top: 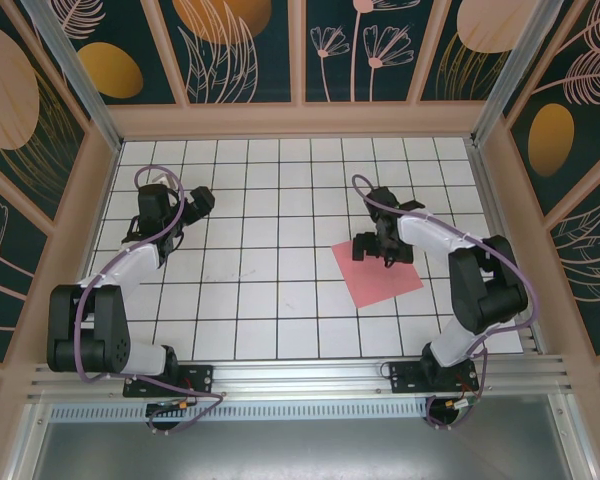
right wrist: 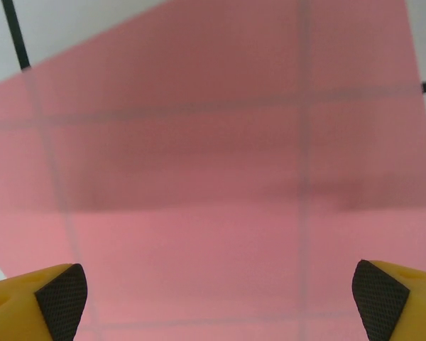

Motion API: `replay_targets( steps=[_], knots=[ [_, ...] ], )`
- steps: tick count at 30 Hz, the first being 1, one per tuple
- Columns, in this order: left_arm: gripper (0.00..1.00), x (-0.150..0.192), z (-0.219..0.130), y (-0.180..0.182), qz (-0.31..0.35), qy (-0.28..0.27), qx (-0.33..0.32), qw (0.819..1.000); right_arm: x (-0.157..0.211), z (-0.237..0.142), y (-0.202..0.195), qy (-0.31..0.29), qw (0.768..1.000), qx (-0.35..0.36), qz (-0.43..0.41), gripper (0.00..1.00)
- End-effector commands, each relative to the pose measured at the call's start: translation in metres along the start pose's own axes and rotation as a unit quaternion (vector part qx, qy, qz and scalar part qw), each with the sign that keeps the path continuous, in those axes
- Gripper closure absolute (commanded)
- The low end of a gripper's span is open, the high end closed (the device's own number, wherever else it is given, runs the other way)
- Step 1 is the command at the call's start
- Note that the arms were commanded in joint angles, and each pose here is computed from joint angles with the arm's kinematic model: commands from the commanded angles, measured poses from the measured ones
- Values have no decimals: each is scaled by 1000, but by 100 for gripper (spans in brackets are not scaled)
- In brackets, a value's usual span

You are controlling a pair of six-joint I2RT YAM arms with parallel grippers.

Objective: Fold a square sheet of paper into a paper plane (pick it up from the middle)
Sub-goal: Fold the square sheet of paper in half at the center of the table.

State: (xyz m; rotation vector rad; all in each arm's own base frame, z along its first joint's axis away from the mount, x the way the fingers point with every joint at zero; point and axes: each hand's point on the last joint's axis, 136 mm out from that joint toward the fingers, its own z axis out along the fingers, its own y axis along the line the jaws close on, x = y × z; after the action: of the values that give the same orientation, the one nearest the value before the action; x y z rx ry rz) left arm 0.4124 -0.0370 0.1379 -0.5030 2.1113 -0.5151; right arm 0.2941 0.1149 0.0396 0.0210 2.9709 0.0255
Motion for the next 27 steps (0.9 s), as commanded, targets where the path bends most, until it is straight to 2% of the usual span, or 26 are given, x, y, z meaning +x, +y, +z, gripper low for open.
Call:
replay_targets(
  steps=[1,6,11,15,27],
  knots=[
    [2,1,2,0,-4,6,3,1000,19,11,2,39,999,9,-27,1],
    [1,1,1,0,-2,7,1,1000,20,15,9,47,998,5,-48,2],
    [2,2,2,2,-3,8,-1,1000,26,28,0,62,996,32,-49,2],
    [2,1,2,1,-1,9,-3,1000,36,37,4,81,996,16,-44,2],
    [2,1,2,1,-4,10,-2,1000,49,54,-4,102,994,30,-37,9]
  ],
)
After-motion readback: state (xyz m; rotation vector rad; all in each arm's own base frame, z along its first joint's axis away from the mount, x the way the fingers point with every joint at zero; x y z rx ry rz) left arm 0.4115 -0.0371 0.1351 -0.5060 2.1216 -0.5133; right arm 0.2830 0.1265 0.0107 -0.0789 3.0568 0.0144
